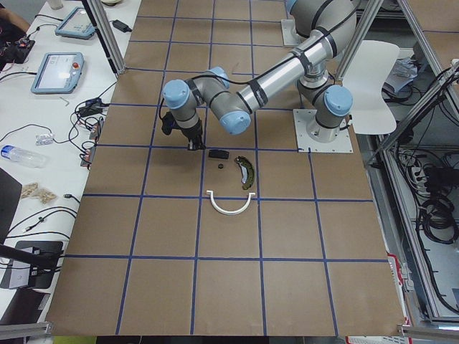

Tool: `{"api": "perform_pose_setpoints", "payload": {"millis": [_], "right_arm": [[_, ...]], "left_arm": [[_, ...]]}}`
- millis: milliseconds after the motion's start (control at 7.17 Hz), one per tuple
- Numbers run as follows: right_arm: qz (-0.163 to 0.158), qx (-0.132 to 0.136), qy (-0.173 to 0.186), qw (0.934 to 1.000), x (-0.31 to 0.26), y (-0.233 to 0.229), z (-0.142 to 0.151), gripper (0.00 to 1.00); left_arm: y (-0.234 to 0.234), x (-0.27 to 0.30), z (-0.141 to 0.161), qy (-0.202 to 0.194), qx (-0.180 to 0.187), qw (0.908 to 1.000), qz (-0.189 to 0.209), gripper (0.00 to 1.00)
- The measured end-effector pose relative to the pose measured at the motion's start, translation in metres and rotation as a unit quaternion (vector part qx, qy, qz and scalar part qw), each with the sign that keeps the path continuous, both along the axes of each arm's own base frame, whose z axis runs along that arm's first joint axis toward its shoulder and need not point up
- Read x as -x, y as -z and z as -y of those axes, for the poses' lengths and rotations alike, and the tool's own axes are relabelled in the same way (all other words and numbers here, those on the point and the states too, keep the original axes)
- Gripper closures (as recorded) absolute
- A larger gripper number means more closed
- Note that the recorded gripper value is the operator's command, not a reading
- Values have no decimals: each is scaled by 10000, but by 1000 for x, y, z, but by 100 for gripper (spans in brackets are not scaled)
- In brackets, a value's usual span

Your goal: Place bearing gear from tray to pile

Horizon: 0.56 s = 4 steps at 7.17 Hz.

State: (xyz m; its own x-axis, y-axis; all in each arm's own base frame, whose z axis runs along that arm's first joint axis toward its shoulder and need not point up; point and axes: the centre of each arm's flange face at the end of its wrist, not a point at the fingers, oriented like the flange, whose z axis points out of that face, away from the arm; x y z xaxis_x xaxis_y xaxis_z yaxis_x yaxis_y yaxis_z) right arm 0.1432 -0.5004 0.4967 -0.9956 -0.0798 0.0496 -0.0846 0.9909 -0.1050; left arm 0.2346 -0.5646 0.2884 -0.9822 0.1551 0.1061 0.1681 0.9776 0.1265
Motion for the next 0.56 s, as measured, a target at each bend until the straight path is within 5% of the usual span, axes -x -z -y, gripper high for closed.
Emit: {"api": "perform_pose_setpoints", "payload": {"millis": [558], "right_arm": [[-3, 20, -2, 10000, 0, 0, 0, 0]], "left_arm": [[62, -11, -38, 108, -30, 9999, -99, 100]]}}
